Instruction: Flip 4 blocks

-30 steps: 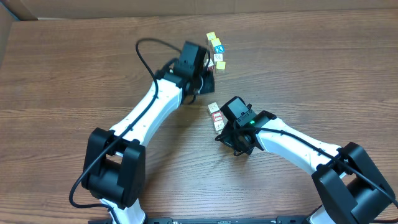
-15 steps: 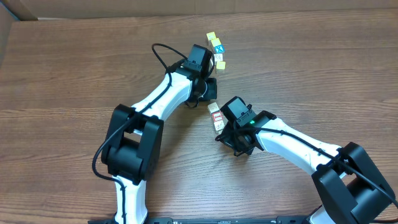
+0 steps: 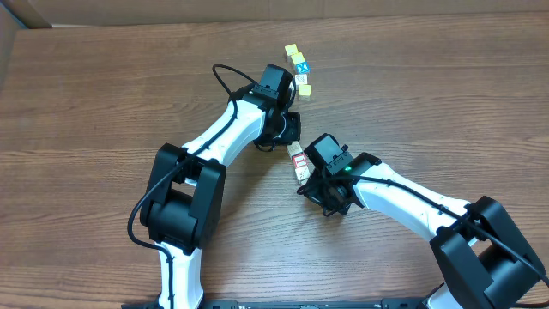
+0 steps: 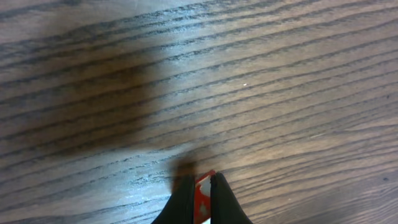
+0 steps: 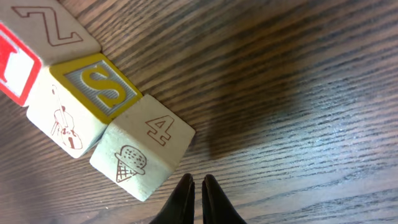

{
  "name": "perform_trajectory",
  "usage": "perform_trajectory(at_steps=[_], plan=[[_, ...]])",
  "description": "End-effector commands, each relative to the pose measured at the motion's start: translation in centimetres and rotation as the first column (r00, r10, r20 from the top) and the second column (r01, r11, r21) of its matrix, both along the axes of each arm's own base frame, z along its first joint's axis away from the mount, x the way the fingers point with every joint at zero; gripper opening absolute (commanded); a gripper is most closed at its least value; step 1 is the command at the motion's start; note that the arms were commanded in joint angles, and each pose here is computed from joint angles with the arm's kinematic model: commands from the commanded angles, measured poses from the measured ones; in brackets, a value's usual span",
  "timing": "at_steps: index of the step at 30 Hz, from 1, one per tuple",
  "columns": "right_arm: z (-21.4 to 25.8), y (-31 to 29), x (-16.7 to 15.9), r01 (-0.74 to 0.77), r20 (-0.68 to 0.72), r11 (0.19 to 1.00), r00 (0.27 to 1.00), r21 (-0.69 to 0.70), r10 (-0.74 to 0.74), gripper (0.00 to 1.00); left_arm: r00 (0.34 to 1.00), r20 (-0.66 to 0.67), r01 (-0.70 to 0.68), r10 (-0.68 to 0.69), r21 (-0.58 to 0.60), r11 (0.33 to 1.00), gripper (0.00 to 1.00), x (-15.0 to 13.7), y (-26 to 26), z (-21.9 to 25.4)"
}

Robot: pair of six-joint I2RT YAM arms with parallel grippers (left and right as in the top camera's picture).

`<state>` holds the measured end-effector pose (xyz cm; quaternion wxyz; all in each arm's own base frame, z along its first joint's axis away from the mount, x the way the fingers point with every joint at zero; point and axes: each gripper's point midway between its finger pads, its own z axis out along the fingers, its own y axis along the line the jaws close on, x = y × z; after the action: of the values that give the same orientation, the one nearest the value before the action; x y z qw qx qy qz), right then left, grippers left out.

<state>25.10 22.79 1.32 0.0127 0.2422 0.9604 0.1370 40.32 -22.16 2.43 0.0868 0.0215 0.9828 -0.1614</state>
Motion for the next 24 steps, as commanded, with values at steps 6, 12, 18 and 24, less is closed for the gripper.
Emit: perform_trajectory(at_steps=[6,12,18,24], plan=[[-0.2,0.2,-0.2,0.062,-0.019,0.998,0.998,0.012,-0.062,0.08,0.999,-0.006,0.044,-0.044,-0.005,0.999,0.04,-0.6,-0.6,0.2],[-0.2,0.4,0.3,0.065,0.008,0.998,0.998,0.021,-0.065,0.08,0.999,-0.013,0.051,-0.051,-0.002,0.999,0.04,-0.8,-0.5,0.1],[-0.2,0.9,0.0,0.053,0.011,0.998,0.999,0.027,-0.053,0.08,0.997,-0.010,0.076,-0.076,-0.009,0.997,0.04,-0.9,-0.7,0.1],[-0.1,1.9,-0.4,0.061,0.011,0.997,0.998,0.042,-0.062,0.08,0.996,-0.008,0.091,-0.091,-0.009,0.996,0.04,-1.0,-0.7,0.2]])
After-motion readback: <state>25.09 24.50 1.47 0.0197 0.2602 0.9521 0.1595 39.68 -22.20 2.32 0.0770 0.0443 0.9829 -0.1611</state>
